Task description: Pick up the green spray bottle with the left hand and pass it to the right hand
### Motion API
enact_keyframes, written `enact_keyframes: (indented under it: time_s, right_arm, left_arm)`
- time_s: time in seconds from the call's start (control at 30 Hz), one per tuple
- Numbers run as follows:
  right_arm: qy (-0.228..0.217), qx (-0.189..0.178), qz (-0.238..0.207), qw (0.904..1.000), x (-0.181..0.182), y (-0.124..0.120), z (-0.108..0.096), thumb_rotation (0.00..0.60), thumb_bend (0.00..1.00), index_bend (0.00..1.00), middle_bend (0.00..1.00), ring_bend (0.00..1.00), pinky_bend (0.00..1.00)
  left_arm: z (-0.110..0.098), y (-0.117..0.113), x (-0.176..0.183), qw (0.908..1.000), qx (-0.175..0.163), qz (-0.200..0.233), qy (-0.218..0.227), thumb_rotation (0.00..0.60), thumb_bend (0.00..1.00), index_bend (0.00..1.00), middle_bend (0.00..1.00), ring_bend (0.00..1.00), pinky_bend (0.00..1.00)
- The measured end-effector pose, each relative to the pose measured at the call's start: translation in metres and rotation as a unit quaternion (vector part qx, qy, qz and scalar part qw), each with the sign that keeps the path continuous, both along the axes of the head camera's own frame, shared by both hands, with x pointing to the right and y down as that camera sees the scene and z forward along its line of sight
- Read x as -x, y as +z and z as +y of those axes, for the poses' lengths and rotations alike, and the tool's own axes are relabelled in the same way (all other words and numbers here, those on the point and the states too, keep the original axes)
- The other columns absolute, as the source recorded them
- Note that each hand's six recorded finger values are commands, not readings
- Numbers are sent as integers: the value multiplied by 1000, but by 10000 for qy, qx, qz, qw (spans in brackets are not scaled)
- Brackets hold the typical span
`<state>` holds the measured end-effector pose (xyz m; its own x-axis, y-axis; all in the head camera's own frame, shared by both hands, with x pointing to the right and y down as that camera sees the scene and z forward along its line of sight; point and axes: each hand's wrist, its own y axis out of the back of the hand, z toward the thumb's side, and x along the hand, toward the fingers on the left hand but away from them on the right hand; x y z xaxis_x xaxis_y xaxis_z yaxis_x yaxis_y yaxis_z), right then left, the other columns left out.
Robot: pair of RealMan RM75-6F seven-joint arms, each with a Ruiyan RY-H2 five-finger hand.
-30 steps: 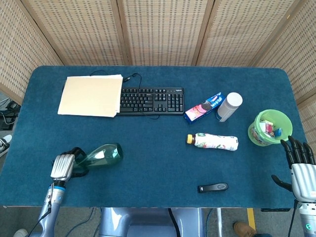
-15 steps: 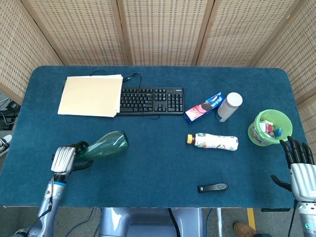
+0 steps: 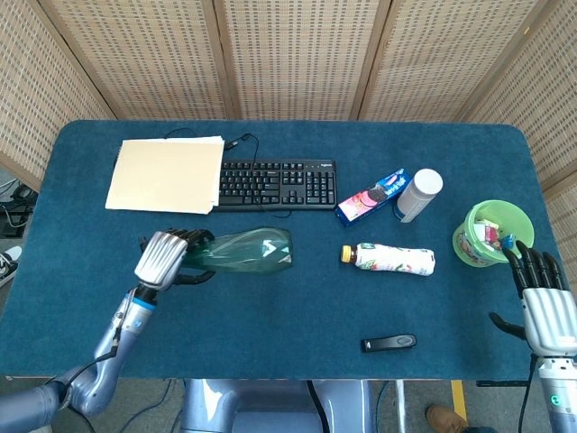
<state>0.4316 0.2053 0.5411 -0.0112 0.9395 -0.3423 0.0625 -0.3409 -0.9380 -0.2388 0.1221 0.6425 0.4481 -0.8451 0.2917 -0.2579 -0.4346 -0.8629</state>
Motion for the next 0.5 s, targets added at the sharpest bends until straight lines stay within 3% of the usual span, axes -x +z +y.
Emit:
enact_keyframes:
  time_s: [0.17, 0.37, 0.5]
  right_arm:
    - [-202, 216, -251, 9992, 17, 0, -22, 600, 0, 0, 0, 0, 0]
    - [-454, 548, -693, 9951, 47, 4, -42, 600, 0, 0, 0, 0, 0]
    - [-628, 575, -845, 9928, 64, 4, -54, 600, 0, 0, 0, 0, 0]
  left_arm:
    - [-18, -4, -56, 9992, -24, 70, 395, 600, 602, 686, 565, 572, 616]
    - [-25, 4, -107, 9979, 310, 340, 454, 600, 591, 690, 569, 572, 616]
    - [-25, 9, -134, 9967, 482, 524, 398, 600, 584, 690, 570, 572, 616]
